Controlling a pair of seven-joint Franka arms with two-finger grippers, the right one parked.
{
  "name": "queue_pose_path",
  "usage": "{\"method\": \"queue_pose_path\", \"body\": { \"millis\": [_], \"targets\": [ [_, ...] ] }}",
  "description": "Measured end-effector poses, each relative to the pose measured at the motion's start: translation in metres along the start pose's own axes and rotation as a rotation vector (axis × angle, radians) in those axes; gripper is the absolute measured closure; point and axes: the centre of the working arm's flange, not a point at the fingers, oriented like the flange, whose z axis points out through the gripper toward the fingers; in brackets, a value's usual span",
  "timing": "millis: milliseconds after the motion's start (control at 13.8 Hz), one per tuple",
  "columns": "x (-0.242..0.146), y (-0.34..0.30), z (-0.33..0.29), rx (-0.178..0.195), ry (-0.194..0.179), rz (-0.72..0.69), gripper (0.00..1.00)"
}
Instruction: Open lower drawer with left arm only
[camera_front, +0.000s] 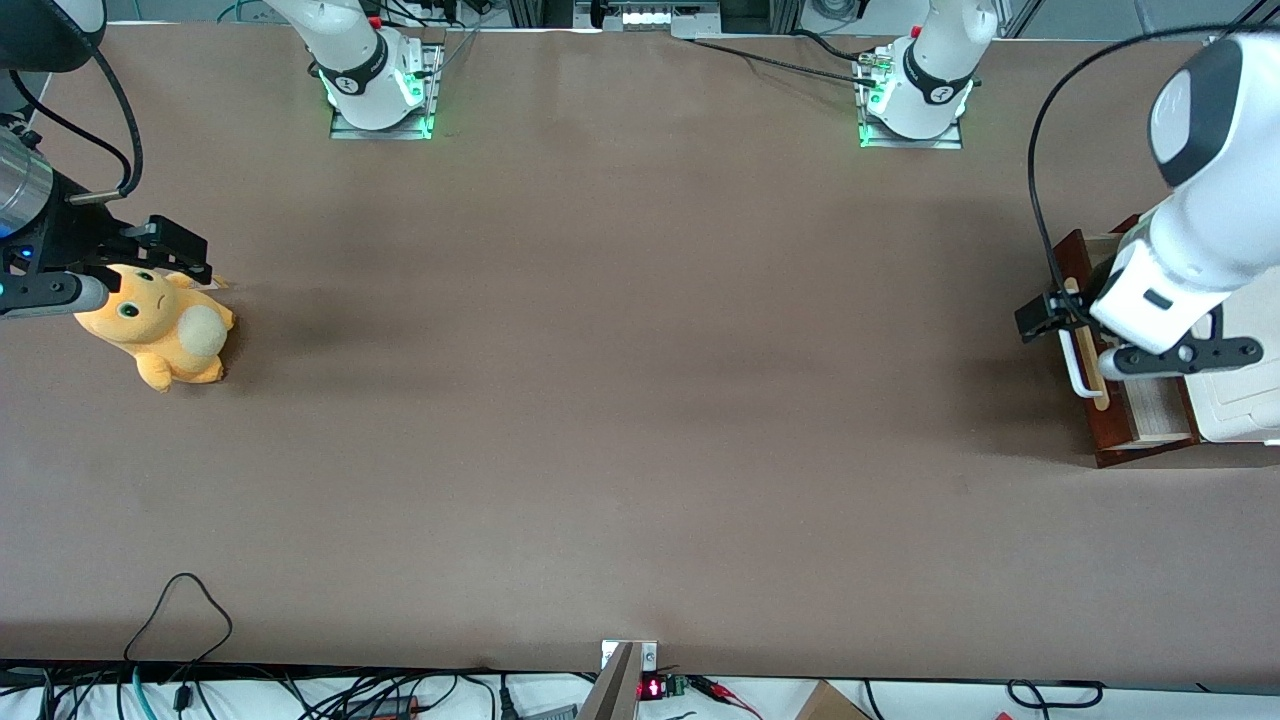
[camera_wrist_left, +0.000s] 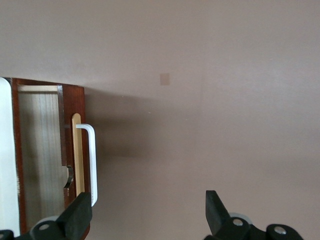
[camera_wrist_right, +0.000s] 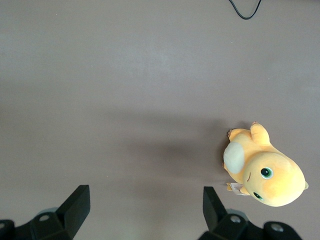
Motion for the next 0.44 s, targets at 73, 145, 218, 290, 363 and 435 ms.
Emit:
{"method": "queue_pose_path", "body": {
  "millis": [73, 145, 218, 290, 363, 435],
  "targets": [
    [-0.0042, 0.002, -0.0086, -0.01, 0.008, 0.007, 0.0],
    [-0.0069, 0.0029, -0.0139, -0.031, 0.011, 0.004, 0.0],
    [-0.0076, 0.0007, -0.0153, -0.041, 0.01, 0.0, 0.0],
    [-0.0073, -0.0024, -0.0144, -0.045, 0.007, 0.001, 0.0],
    [-0.0071, -0.0045, -0.0134, -0.048, 0.005, 0.007, 0.0],
    [-0.007, -0.0054, -0.0132, -0.049, 0.004, 0.011, 0.0]
  ]
}}
